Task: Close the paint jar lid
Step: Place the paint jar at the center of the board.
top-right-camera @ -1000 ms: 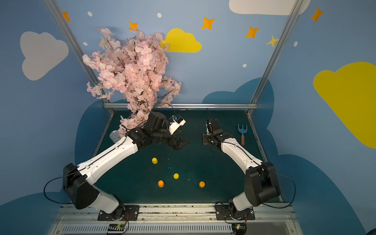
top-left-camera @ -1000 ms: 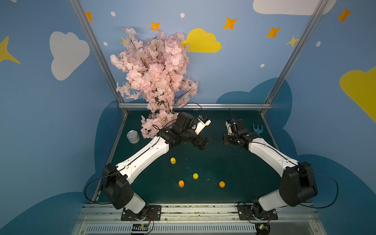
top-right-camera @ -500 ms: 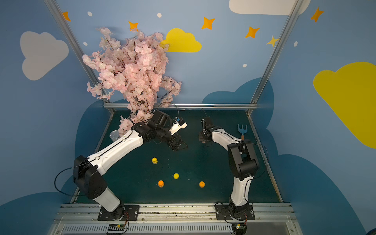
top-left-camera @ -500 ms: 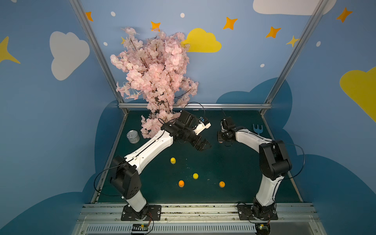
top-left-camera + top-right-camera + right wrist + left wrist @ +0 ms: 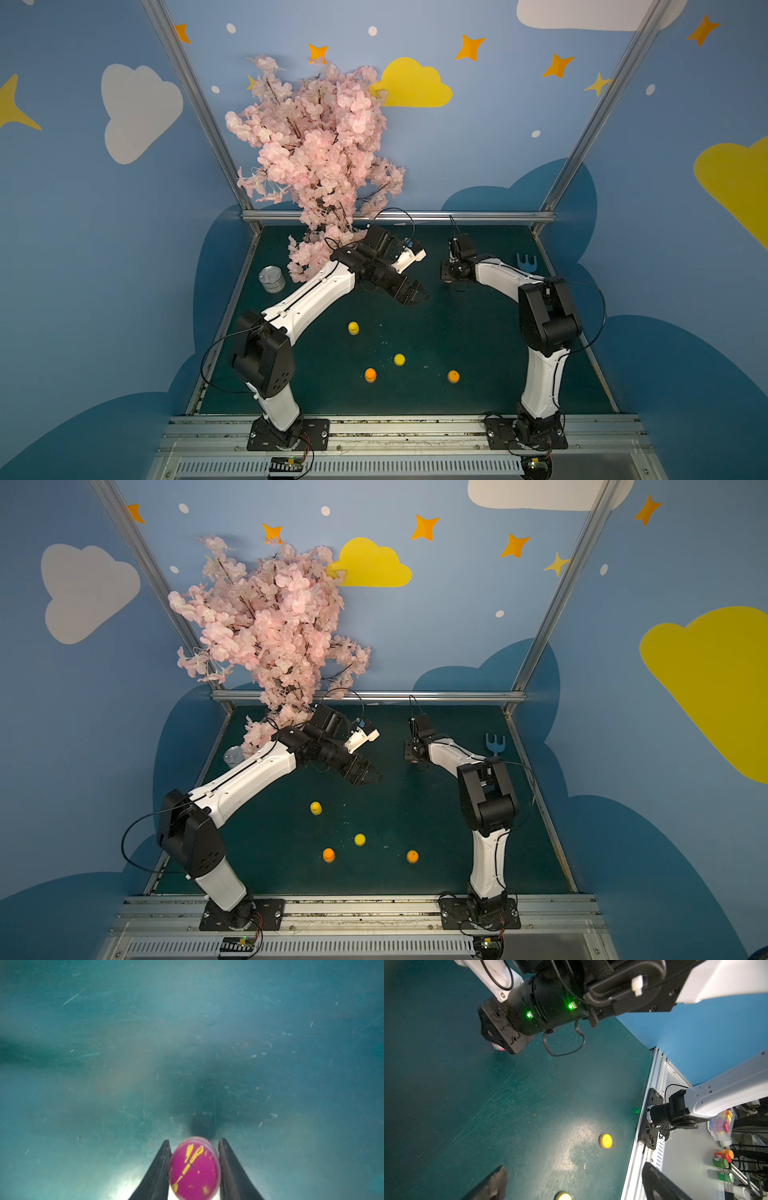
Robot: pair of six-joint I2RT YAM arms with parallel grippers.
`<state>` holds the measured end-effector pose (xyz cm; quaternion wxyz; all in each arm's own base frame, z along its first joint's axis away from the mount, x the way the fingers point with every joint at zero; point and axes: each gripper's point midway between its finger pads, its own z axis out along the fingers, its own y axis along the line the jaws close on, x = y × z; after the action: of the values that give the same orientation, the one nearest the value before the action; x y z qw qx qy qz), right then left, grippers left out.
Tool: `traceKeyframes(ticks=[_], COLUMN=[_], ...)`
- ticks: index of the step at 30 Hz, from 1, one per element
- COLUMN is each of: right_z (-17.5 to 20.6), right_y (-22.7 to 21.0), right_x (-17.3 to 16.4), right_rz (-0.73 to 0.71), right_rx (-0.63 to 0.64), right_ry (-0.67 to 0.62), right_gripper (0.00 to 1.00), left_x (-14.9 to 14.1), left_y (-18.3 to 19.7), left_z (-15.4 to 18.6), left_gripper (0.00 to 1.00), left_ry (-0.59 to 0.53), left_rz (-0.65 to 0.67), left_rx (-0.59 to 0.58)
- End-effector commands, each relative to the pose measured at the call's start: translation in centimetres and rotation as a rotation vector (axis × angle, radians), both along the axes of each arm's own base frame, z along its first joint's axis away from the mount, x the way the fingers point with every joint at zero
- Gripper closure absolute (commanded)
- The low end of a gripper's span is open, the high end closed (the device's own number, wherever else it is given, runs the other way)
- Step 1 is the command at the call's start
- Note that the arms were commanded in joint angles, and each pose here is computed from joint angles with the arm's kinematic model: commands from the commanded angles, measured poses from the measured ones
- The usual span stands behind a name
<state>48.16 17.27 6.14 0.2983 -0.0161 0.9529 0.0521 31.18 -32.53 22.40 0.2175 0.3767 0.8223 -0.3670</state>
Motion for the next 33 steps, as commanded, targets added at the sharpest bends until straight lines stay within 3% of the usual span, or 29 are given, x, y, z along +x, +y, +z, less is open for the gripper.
traceKeyframes(ticks=[1, 13, 33], right_z=[-0.4, -0.1, -2.0], right_y=[-0.4, -0.8, -0.1], right_x=[1.2, 2.2, 2.9], right_rz=[-0.008, -0.032, -0.023], right_rx=[-0.029, -0.041, -0.084], right_ry=[-0.034, -0.052, 0.082], right_gripper=[1.0, 1.0, 1.0], left_x=[0.1, 0.6, 0.3], left_y=[-0.3, -0.1, -0.3], left_z=[0.1, -0.4, -0.1], left_gripper=[0.0, 0.0, 0.0], left_ry=[0.02, 0.012, 0.009], left_rz=[-0.009, 0.021, 0.007], left_rx=[-0.013, 0.014, -0.006])
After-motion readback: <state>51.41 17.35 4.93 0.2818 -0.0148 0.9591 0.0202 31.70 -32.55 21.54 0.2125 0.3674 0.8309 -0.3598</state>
